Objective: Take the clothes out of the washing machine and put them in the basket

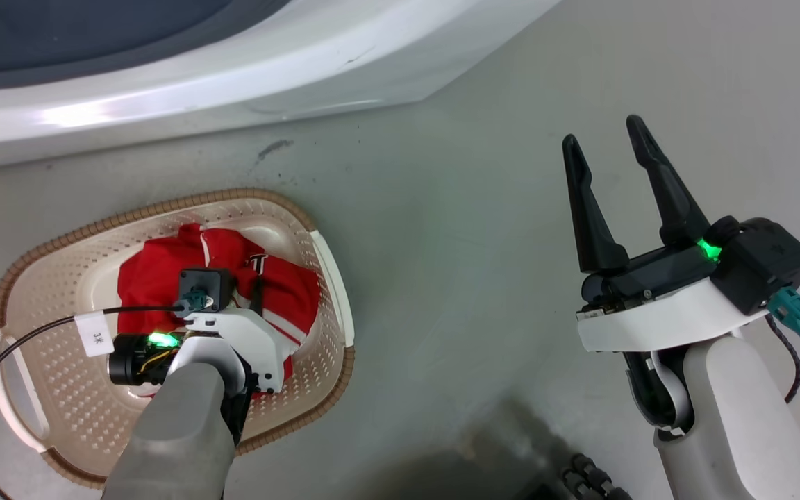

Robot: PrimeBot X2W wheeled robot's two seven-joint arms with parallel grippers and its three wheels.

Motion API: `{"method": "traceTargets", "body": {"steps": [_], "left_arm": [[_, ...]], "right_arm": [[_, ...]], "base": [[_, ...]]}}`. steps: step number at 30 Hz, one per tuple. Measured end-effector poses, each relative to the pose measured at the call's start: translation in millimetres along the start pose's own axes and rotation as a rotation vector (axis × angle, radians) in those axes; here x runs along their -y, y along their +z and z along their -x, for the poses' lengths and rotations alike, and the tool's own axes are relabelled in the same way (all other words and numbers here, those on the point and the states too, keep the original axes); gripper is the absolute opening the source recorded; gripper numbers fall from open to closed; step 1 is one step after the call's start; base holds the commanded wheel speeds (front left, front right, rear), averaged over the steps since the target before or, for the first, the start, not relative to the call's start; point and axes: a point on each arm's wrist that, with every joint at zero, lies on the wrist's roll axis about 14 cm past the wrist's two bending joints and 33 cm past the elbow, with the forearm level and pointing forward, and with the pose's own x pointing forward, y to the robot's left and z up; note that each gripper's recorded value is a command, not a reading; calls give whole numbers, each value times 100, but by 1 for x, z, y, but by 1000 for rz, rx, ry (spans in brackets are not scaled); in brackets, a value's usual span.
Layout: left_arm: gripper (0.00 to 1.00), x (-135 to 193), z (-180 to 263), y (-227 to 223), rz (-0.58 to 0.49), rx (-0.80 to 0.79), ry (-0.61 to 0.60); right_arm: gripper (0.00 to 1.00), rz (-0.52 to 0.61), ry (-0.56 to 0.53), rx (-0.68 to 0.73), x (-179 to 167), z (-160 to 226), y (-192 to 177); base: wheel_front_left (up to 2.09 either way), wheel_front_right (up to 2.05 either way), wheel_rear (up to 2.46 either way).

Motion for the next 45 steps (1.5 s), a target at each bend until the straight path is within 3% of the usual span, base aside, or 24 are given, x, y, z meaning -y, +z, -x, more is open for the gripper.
{"method": "traceTargets", "body": {"steps": [6, 13, 21, 28, 37, 45], "left_arm": [[100, 3, 19, 19, 10, 57, 5], [100, 8, 66, 80, 32, 276, 29], [100, 15, 157, 169, -1, 647, 66], [100, 22, 237, 218, -42, 914, 98], [100, 30, 314, 236, -85, 1117, 132], [100, 18, 341, 206, -97, 1119, 214]], "right_arm": [[100, 9, -21, 29, 5, 9, 16], [100, 32, -28, 85, 1, 33, 45], [100, 46, -37, 184, -4, 66, 89], [100, 70, -25, 234, -12, 84, 113], [100, 88, -11, 259, -22, 110, 127], [100, 92, -2, 274, -29, 137, 132]], "base": [[0, 0, 0], [0, 0, 0], [0, 0, 0], [0, 0, 0], [0, 0, 0], [0, 0, 0]]}}
